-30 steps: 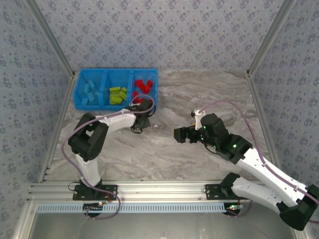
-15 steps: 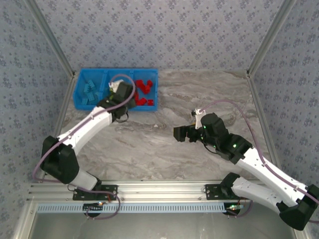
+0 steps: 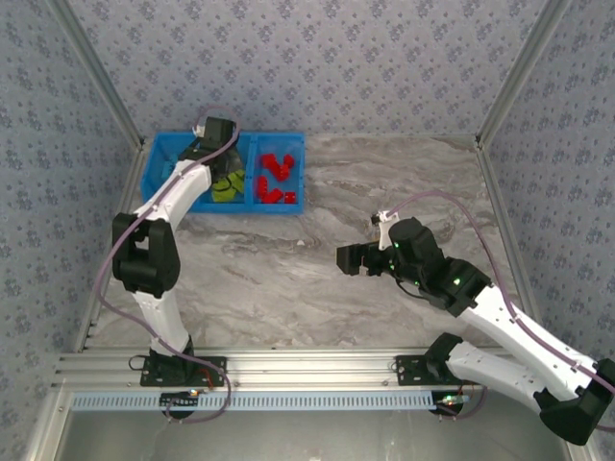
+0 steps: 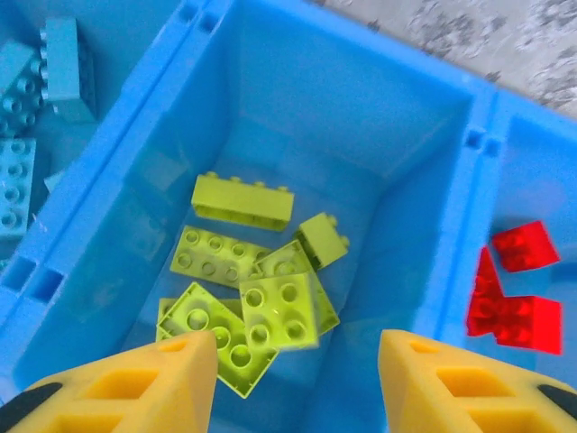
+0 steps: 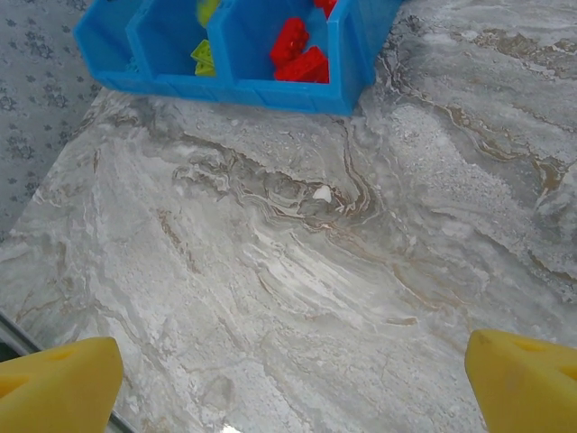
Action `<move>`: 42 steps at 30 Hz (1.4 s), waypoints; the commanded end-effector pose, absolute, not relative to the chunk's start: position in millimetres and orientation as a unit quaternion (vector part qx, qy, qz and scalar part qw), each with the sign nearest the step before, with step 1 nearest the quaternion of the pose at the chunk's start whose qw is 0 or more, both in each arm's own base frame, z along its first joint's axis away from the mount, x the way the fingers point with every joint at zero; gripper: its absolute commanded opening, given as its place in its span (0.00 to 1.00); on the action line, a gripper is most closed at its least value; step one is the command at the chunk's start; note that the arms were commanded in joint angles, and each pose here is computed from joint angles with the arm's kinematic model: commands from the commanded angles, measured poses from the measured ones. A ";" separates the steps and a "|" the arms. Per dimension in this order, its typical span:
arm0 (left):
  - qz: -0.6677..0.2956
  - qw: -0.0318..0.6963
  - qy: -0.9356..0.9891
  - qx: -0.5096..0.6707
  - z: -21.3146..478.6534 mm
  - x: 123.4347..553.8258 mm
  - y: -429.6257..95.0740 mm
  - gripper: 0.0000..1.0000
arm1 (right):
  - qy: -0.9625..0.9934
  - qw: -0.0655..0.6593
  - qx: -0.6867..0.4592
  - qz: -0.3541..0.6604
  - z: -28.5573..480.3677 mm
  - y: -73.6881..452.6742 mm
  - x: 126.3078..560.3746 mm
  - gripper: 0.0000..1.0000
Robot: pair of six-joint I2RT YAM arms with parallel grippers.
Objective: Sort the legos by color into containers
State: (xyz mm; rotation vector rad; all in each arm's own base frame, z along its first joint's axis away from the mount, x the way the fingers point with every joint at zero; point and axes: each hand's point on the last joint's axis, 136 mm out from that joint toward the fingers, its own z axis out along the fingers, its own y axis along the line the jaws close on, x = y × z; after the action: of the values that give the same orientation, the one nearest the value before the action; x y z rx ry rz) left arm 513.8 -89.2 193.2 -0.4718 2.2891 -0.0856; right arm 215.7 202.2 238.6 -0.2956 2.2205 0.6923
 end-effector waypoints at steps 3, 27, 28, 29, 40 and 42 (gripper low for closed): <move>-0.059 0.410 0.898 -0.150 233.0 481.9 -103.3 0.53 | 0.873 0.415 -0.119 0.226 246.3 182.8 220.3 1.00; 0.078 0.572 0.816 0.045 184.0 297.1 -68.0 0.99 | 0.841 0.508 0.119 -0.142 104.4 -48.3 367.2 1.00; 0.079 0.577 0.812 0.052 179.2 298.5 -64.4 0.99 | 0.825 0.534 0.111 -0.144 111.5 -46.2 376.3 1.00; 0.081 0.581 0.808 0.057 174.5 299.7 -60.8 0.99 | 0.822 0.544 0.094 -0.141 108.2 -40.8 378.4 1.00; 0.026 0.594 0.804 -0.007 122.3 359.4 -0.2 0.99 | 0.821 0.561 0.059 -0.085 87.7 -35.0 385.1 1.00; 0.010 0.595 0.803 -0.005 119.5 377.9 2.6 0.99 | 0.823 0.560 0.058 -0.076 87.0 -34.6 385.4 1.00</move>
State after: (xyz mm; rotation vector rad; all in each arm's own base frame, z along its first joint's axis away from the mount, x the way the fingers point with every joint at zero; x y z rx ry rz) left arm 339.9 15.8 79.8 -0.0562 2.0497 0.1683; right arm 378.1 -37.2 73.5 0.1669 1.9944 -0.1988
